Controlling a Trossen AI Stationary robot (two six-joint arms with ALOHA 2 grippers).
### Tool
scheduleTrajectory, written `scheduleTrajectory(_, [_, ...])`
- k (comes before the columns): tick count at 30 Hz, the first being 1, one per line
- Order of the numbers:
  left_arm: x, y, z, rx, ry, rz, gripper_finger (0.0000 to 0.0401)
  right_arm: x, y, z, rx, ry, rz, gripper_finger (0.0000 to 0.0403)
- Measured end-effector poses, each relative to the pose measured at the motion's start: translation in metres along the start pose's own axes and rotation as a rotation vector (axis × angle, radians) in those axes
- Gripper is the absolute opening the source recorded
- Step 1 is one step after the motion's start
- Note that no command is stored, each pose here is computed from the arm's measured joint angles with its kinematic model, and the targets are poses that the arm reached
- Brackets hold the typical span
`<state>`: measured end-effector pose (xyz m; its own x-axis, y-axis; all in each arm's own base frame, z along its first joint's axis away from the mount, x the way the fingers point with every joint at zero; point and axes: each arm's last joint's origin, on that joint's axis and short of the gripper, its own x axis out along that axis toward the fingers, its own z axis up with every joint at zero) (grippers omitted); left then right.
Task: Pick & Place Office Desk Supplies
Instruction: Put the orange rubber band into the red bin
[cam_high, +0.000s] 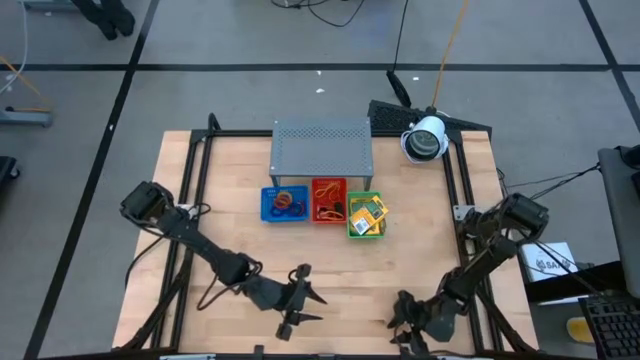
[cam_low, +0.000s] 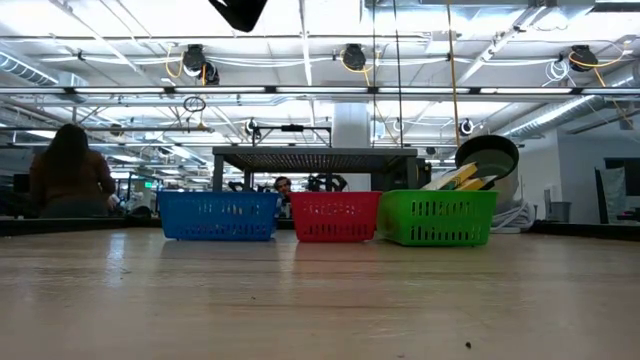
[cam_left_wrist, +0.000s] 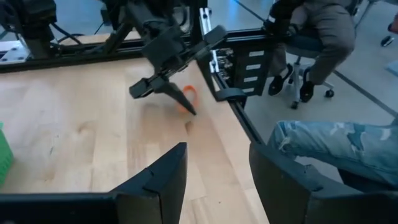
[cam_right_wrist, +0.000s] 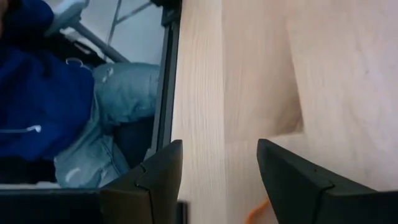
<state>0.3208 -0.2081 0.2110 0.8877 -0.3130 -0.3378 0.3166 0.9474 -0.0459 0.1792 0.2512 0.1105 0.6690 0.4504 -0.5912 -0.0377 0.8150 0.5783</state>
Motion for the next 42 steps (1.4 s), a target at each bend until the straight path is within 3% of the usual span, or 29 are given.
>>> scheduleTrajectory(11, [0.001, 0.006, 0.0, -0.031, 0.005, 0.017, 0.0182, -0.008, 0.002, -0.021, -0.125, 0.073, -0.062, 0.0196])
scheduleTrajectory(20, [0.002, 0.007, 0.0, -0.038, 0.005, 0.017, 0.0182, -0.009, -0.003, -0.025, -0.591, 0.082, -0.107, 0.0196])
scheduleTrajectory(22, [0.002, 0.007, 0.0, -0.039, 0.005, 0.019, 0.0182, -0.009, -0.004, -0.025, -0.639, 0.088, -0.117, 0.0196])
scheduleTrajectory(27, [0.002, 0.008, 0.0, -0.041, 0.005, 0.021, 0.0182, -0.01, -0.007, -0.026, -0.612, 0.105, -0.16, 0.0196])
scheduleTrajectory(35, [0.002, 0.008, 0.0, -0.037, 0.005, 0.022, 0.0182, -0.017, -0.009, -0.018, -0.616, 0.003, -0.257, 0.0196])
scheduleTrajectory(42, [0.002, 0.008, 0.0, -0.043, 0.011, 0.022, 0.0182, -0.023, -0.004, -0.009, -0.523, -0.061, -0.255, 0.0196])
